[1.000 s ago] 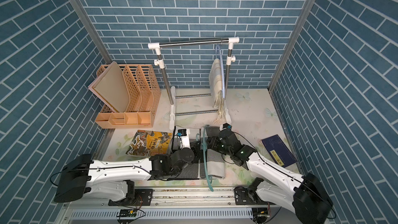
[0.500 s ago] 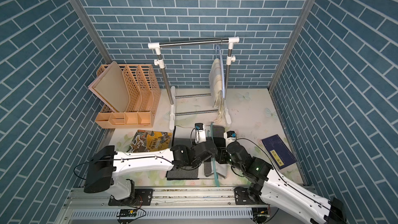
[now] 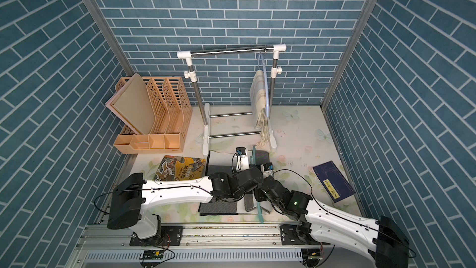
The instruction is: Hang the scarf on the hanger
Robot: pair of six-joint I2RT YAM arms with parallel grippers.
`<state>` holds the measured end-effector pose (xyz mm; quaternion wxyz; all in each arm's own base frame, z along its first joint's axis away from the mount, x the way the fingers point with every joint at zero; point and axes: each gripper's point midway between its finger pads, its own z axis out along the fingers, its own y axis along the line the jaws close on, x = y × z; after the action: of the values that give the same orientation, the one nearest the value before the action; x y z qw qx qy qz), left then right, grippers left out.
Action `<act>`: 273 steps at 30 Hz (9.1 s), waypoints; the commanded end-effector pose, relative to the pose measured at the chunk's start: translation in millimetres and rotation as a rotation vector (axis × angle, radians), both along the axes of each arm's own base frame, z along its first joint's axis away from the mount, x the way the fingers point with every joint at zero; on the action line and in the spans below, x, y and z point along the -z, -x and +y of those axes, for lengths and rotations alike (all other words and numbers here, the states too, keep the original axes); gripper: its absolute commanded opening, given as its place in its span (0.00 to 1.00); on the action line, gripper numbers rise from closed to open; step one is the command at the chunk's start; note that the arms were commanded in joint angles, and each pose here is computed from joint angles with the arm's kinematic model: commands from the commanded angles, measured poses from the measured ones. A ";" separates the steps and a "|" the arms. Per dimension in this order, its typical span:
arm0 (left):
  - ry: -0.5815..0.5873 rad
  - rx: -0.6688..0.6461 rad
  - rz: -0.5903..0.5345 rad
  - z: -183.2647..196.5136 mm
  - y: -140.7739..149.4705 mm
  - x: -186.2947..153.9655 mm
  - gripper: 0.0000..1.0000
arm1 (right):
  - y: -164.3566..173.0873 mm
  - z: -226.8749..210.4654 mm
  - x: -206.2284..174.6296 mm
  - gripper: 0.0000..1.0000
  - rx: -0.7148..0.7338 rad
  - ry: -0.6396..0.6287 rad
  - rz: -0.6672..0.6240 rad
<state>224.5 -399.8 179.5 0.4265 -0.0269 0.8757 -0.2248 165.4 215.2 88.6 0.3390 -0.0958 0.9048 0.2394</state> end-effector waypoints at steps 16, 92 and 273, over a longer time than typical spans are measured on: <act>-0.009 0.017 0.053 -3.5 3.2 5.1 0.45 | -6.0 -22.8 24.5 0.14 0.165 0.128 0.021; 0.093 0.151 0.254 67.0 -22.6 89.2 0.00 | -10.5 -52.1 -10.4 0.00 0.301 0.128 -0.009; -0.299 -0.032 0.386 197.3 -128.3 152.1 0.65 | -15.8 35.0 17.0 0.21 0.105 0.028 0.108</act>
<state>349.1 -210.9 30.4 0.2520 -0.0190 0.9623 -0.1001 182.2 256.7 74.1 0.2986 -0.0274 0.9272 0.2244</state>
